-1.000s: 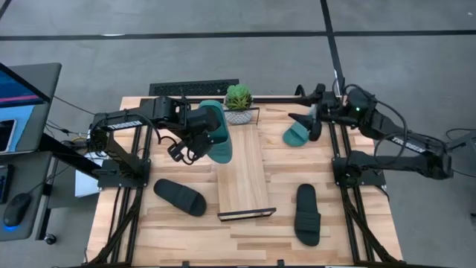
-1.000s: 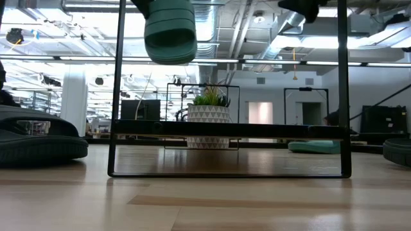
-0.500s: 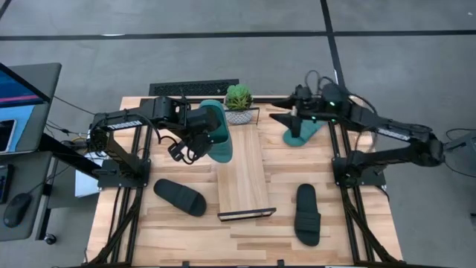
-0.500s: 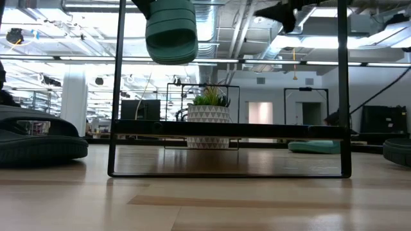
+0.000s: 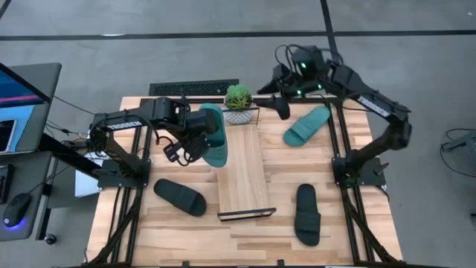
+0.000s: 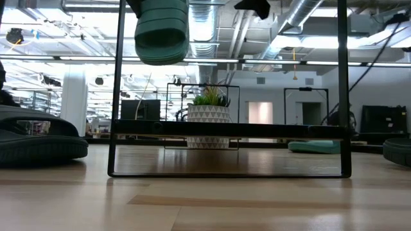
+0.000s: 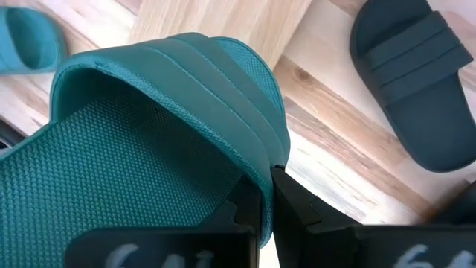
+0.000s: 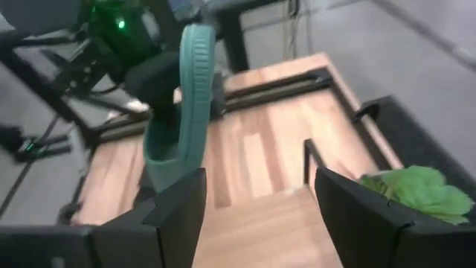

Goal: Pick and place slides into the shelf
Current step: Put the left blue slides on the shelf

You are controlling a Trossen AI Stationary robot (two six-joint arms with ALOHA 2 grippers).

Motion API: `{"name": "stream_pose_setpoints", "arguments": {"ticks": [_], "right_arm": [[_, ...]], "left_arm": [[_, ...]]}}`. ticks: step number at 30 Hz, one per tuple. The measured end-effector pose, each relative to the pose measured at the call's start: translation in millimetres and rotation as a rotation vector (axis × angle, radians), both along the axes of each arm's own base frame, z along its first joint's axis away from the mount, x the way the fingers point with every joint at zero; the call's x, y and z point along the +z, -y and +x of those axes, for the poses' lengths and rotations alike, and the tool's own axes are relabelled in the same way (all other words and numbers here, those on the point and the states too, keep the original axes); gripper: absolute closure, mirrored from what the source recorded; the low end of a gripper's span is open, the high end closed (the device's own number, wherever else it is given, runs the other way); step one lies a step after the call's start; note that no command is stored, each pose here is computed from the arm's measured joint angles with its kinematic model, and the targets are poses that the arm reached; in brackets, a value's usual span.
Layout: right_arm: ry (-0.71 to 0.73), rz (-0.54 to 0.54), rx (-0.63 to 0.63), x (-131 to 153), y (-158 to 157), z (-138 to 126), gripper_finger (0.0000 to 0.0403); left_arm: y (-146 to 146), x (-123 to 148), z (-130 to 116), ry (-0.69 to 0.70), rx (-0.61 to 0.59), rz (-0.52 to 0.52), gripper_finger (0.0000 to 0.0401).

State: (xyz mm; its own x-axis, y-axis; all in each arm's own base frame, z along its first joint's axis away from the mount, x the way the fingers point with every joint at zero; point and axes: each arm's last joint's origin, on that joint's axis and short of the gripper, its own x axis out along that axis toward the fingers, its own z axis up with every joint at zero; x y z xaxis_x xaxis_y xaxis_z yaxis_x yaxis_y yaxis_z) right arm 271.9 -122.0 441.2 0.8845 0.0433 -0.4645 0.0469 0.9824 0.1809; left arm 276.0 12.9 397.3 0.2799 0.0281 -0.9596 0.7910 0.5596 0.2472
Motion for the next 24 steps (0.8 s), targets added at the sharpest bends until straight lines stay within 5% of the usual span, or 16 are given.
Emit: {"name": "stream_pose_setpoints", "arguments": {"ticks": [6, 12, 24], "right_arm": [[-0.106, 0.031, 0.179, 14.4, 8.6, 21.0, 0.0191], [-0.078, -0.056, 0.308, 19.3, -4.9, 48.5, 0.0199], [-0.072, -0.141, 0.305, 11.5, -15.3, 91.5, 0.0191]], "left_arm": [[1.2, -2.7, 3.1, -0.011, -0.014, 0.001, 0.0401], [1.8, -4.0, 5.3, -0.011, -0.044, 0.010, 0.0401], [5.5, -4.0, 8.9, 0.014, -0.070, 0.026, 0.0401]]}}
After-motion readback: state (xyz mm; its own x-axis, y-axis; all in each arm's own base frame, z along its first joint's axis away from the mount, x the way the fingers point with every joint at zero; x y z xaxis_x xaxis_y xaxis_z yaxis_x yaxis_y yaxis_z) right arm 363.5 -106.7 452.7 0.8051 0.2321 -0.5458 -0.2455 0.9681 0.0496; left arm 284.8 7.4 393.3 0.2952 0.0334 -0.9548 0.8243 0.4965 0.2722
